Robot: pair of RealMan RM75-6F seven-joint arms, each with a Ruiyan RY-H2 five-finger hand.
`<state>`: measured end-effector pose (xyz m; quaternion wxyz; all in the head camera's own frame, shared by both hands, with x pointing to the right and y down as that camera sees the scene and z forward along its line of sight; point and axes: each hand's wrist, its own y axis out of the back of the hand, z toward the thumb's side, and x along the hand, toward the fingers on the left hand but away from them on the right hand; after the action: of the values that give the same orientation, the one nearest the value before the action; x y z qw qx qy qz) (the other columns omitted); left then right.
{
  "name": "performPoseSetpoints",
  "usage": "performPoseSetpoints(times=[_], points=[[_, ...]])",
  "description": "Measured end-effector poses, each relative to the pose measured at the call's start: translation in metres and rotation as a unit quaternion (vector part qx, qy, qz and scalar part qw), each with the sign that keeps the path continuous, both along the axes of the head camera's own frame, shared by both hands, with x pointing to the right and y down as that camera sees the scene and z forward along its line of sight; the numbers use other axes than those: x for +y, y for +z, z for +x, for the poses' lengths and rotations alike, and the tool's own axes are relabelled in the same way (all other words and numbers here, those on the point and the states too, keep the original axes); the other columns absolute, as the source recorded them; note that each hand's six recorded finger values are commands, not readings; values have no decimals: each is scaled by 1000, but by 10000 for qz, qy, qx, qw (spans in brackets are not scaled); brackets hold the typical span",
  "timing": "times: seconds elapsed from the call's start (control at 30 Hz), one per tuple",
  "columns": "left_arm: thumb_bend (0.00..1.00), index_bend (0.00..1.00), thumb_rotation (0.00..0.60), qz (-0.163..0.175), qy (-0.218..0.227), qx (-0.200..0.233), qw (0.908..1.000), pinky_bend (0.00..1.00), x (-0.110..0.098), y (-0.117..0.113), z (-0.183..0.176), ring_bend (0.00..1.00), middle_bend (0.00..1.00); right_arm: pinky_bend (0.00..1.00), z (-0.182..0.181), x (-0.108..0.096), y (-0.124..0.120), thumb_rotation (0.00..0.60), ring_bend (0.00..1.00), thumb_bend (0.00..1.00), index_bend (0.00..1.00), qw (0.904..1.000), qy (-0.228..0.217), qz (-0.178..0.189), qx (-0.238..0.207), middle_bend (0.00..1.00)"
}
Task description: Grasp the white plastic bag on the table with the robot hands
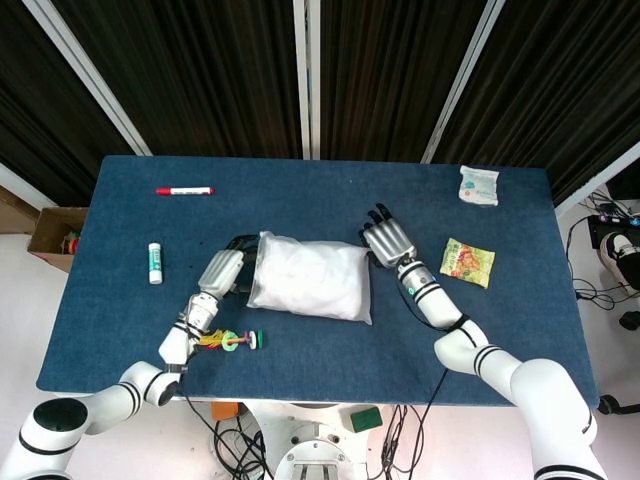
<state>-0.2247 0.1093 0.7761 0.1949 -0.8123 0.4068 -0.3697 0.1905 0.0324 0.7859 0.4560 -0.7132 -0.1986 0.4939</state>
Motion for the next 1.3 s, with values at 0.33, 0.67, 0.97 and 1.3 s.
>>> performPoseSetpoints(times=[0.33, 0.67, 0.97, 1.3], points=[[562, 782, 600, 142, -276, -117, 9994, 95, 3, -14, -37, 114, 388, 125, 46, -6, -17, 600, 145, 639, 740, 9996, 209, 171, 32, 456], [562, 780, 600, 386, -506, -498, 9967, 95, 1, -38, -83, 114, 389, 125, 129, -9, -33, 600, 145, 638, 735, 9954, 758, 312, 494, 454], [553, 727, 600, 209, -647, -759, 9948, 95, 12, -40, -103, 112, 365, 125, 188, 0, -43, 600, 141, 621, 681, 9877, 1395, 287, 638, 426], [215, 123, 600, 206, -402, -1287, 9907, 91, 16, -50, -109, 42, 136, 0, 185, 11, -48, 600, 0, 219, 0, 9864, 1567, 13, 503, 99]])
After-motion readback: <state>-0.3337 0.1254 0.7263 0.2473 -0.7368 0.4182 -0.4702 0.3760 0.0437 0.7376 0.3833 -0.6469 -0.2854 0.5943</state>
